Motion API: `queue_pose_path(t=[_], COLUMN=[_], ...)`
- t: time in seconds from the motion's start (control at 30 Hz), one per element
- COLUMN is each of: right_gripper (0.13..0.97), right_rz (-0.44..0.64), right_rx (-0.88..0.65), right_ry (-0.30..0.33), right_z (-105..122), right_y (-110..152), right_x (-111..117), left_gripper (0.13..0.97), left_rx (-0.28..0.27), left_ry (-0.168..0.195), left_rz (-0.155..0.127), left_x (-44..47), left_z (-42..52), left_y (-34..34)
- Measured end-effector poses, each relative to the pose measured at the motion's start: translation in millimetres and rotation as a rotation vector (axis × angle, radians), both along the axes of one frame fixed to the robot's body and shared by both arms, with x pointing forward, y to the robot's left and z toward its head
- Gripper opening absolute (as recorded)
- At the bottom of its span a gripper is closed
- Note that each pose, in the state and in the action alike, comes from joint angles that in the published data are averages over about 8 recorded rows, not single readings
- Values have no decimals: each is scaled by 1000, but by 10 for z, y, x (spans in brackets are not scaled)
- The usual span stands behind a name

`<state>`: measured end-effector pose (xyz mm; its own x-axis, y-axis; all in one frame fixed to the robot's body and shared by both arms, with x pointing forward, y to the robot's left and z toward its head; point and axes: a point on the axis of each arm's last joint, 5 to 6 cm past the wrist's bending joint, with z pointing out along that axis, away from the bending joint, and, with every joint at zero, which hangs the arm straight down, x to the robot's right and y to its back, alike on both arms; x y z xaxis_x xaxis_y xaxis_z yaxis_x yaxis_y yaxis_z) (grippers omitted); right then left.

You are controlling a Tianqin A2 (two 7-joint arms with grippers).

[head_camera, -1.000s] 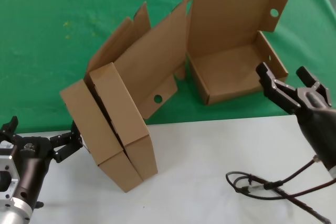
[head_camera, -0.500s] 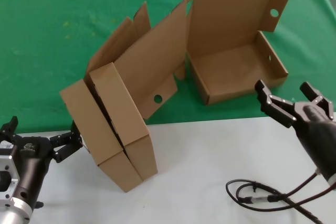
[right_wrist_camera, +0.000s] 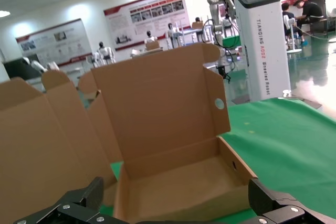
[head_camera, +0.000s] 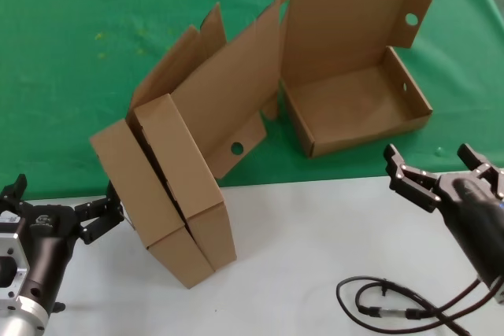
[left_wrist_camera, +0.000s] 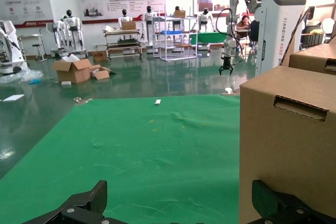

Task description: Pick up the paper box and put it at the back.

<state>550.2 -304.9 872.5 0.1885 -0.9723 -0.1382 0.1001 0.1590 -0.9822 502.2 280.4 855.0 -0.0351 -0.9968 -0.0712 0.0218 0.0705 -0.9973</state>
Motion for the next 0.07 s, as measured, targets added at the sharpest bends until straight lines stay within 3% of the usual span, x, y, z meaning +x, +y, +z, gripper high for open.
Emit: queue_pose_path(t=[0.07], right_gripper=[966], right_rz=[-5], right_rx=[-7], right_ry=[4], right_z=[-5], right_y=[6], right_x=[-11], left_gripper=[966], left_rx=[0], left_ry=[0], left_rz=[0], left_x=[0], left_z=[0], left_y=[0])
